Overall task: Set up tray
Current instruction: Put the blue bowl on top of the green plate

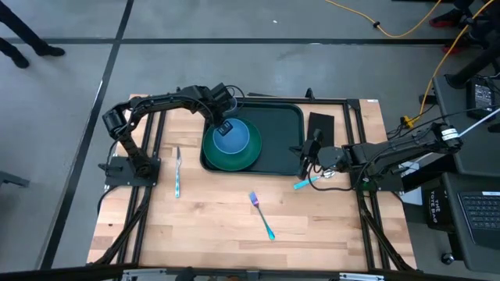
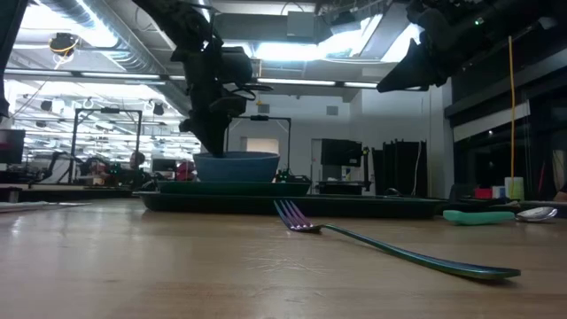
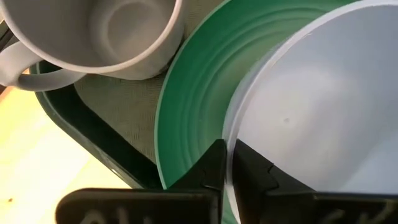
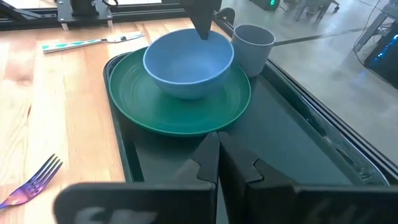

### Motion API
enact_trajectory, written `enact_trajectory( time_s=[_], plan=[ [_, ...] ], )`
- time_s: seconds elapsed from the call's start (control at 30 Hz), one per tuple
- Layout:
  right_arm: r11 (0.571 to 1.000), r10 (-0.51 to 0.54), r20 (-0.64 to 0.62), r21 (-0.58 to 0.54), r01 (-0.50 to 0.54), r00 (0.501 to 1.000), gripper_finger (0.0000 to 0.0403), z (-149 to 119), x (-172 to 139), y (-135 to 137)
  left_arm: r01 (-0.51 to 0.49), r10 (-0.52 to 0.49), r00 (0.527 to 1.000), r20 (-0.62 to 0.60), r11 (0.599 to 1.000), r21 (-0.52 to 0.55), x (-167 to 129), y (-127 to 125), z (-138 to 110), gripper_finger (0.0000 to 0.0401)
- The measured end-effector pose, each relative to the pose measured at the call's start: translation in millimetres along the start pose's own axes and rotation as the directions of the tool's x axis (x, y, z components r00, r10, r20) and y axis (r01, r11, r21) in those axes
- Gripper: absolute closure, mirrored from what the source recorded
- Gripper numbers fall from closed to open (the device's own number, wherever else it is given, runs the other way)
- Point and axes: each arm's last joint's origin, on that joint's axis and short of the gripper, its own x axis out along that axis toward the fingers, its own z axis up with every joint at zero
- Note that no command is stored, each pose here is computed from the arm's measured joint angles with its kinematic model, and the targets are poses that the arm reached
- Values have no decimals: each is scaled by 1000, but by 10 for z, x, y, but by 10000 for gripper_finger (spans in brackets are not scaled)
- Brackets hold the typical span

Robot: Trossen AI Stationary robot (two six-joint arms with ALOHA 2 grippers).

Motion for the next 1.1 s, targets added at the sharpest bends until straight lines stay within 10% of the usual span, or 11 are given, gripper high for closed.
enact_trajectory(
  time_s=[1.1],
  plan=[
    [1000, 1, 3, 0, -1, 1000, 393, 3, 1, 1, 0, 1, 1000, -9, 998, 64, -1, 2, -11, 274]
  ],
)
